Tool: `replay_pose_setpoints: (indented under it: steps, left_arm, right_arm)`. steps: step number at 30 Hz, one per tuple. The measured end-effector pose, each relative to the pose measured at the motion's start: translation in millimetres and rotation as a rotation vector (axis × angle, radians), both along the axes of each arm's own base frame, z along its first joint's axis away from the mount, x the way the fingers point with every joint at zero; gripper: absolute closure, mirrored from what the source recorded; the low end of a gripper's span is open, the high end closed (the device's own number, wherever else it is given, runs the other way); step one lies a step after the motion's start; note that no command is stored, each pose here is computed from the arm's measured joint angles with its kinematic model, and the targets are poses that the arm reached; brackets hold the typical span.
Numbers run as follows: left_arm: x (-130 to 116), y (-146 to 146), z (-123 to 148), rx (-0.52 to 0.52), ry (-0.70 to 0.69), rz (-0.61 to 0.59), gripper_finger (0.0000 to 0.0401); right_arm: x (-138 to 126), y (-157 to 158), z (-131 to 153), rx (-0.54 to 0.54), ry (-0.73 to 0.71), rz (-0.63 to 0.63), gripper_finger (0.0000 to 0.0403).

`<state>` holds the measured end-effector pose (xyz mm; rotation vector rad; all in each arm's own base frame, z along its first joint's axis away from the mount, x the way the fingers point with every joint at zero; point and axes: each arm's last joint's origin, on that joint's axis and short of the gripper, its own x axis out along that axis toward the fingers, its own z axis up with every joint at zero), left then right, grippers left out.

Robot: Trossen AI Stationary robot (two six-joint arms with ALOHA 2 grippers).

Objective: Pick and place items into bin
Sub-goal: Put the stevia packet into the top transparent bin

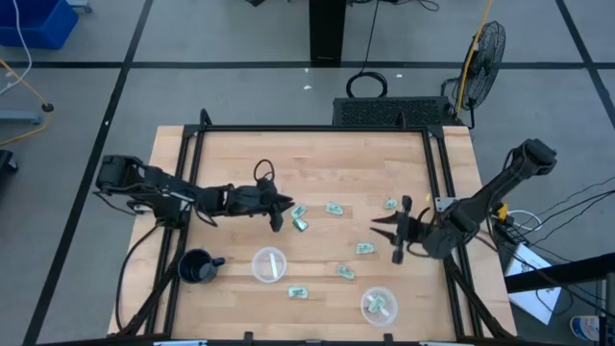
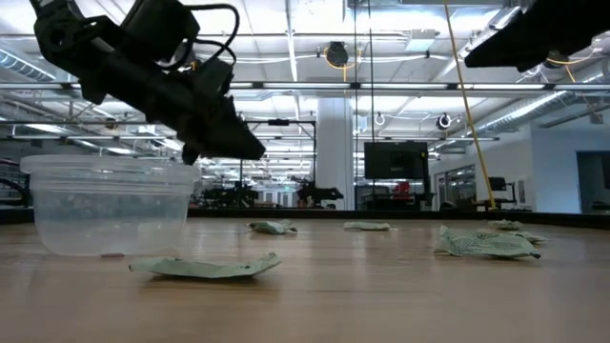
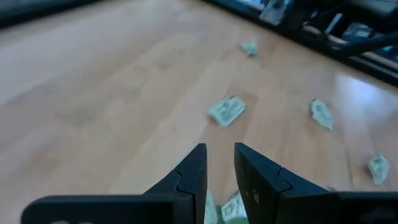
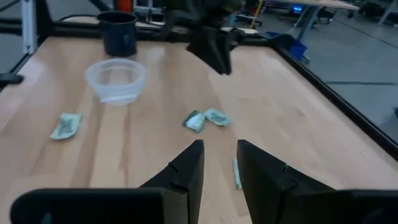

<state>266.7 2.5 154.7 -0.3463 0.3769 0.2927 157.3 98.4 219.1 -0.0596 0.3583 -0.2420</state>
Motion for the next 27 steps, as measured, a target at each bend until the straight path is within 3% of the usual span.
replay_pose_setpoints:
  steps: [4, 9, 14, 20, 27]
  left_arm:
    - [3, 0, 6, 0.012, -0.057, -0.049, 0.0316]
    - [5, 1, -9, -0.011, 0.008, -0.059, 0.0316]
    - [26, 4, -15, 0.027, 0.055, -0.061, 0.0311]
    - [51, 11, -10, 0.088, 0.243, -0.082, 0.0257]
    - [54, 10, -8, 0.15, 0.338, -0.119, 0.0211]
  right_arm:
    - [-7, -11, -7, 0.017, -0.011, -0.027, 0.0314]
    - [-12, -19, -15, 0.033, -0.015, -0.053, 0.0314]
    - [-13, -25, -14, 0.046, -0.035, -0.076, 0.0314]
    - [-12, -28, -9, 0.064, -0.073, -0.089, 0.0314]
    - [-11, -27, -7, 0.052, -0.078, -0.075, 0.0314]
